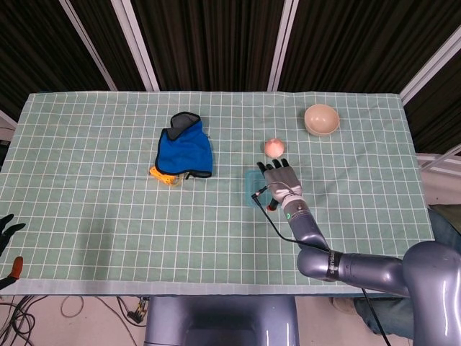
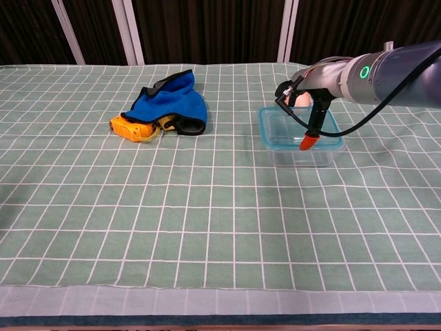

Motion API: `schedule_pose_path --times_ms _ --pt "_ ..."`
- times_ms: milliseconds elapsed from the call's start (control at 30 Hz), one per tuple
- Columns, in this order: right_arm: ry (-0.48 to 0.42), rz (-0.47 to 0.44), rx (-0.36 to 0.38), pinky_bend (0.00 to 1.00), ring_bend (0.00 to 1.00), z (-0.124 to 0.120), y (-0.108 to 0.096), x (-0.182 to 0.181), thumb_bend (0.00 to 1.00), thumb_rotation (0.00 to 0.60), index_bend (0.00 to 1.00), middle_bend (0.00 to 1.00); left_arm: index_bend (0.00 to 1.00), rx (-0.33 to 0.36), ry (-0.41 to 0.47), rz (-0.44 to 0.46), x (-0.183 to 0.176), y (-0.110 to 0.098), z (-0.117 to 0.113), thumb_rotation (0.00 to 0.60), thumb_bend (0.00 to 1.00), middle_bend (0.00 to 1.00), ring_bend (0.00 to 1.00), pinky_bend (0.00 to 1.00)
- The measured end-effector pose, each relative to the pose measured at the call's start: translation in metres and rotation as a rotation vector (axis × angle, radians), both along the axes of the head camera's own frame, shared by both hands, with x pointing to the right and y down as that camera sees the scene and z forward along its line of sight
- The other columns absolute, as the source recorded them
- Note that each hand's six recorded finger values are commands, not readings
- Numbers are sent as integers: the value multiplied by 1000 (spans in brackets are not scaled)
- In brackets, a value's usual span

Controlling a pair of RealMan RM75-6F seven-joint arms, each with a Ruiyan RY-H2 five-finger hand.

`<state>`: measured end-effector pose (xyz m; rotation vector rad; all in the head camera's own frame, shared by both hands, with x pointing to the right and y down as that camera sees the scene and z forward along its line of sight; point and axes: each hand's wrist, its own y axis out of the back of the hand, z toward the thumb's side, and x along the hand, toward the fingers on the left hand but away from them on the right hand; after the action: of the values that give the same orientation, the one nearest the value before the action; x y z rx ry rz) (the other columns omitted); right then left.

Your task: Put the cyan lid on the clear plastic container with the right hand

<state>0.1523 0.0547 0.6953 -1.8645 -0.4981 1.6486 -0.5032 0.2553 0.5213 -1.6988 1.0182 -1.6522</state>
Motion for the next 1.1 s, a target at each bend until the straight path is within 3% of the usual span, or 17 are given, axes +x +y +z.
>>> schedule_pose_path --times_ms 1100 --pt "18 2 10 0 58 8 0 1 241 600 47 381 148 -3 -3 -5 -1 0 1 600 519 0 0 0"
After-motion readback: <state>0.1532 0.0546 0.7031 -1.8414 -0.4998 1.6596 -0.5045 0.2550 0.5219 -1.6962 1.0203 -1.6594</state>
